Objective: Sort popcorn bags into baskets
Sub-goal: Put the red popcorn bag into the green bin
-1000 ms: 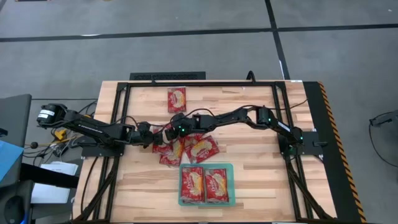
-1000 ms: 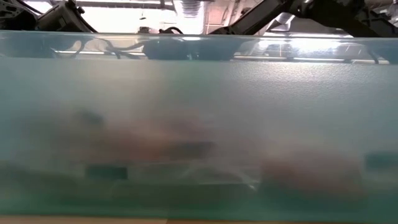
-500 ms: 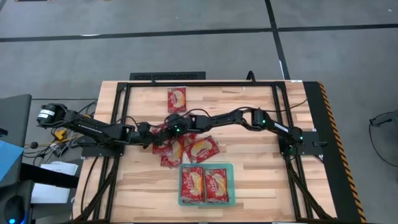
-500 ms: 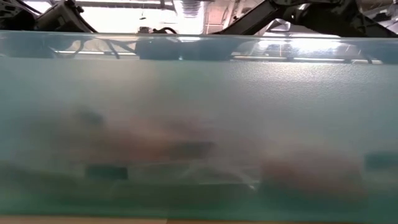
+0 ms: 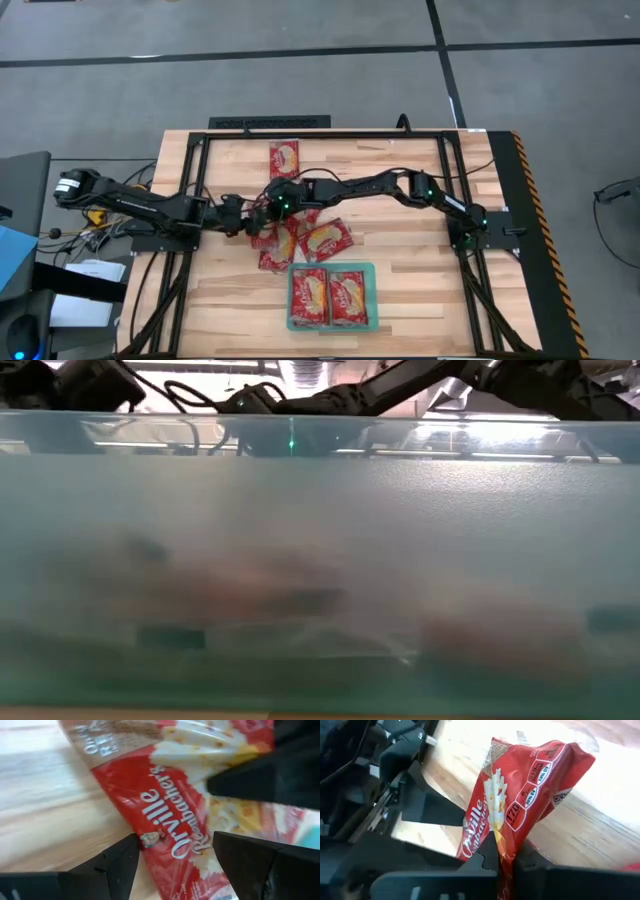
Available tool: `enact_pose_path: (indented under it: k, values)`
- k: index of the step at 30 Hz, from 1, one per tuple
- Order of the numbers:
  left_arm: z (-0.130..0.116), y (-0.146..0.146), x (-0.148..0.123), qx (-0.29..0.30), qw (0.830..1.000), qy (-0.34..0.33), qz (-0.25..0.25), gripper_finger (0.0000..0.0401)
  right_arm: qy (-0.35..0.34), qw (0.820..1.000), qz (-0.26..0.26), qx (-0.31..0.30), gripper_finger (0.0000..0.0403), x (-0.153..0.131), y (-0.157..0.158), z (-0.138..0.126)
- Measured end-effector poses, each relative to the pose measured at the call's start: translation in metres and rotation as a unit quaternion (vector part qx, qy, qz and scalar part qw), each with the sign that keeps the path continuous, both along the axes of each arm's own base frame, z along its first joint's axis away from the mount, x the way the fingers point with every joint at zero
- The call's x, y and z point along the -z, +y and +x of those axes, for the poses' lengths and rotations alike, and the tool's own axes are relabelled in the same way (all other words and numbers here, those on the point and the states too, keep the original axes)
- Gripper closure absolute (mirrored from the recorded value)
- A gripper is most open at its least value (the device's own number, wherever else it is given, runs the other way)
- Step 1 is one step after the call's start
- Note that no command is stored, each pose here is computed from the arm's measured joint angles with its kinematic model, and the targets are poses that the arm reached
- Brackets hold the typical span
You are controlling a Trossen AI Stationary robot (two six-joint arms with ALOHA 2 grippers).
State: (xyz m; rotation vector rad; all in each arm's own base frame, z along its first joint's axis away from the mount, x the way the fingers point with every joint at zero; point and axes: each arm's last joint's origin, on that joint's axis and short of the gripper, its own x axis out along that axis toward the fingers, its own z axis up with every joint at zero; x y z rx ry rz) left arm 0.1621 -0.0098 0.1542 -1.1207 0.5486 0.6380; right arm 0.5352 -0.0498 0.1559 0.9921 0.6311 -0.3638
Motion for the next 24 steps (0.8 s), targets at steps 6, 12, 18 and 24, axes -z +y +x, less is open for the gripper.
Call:
enact_pose_path:
  k: [6, 12, 18, 24]
  values:
    - [-0.005, -0.001, -0.025, 0.028, 0.996, -0.088, -0.006, 0.0161, 0.044, 0.998, -0.027, 0.019, 0.0384, -0.031, -0.02, -0.02]
    - [-0.02, 0.001, -0.048, 0.046, 0.984, -0.172, 0.024, 0.0161, 0.065, 0.996, -0.065, 0.012, 0.0388, -0.087, -0.029, -0.048]
    - [-0.032, 0.003, -0.06, 0.046, 0.974, -0.219, 0.036, 0.0161, 0.129, 0.988, -0.074, -0.028, 0.0379, -0.141, 0.019, -0.092]
    - [-0.037, 0.004, -0.063, 0.044, 0.972, -0.227, 0.039, 0.0161, 0.142, 0.987, -0.073, -0.031, 0.0383, -0.166, 0.124, -0.123]
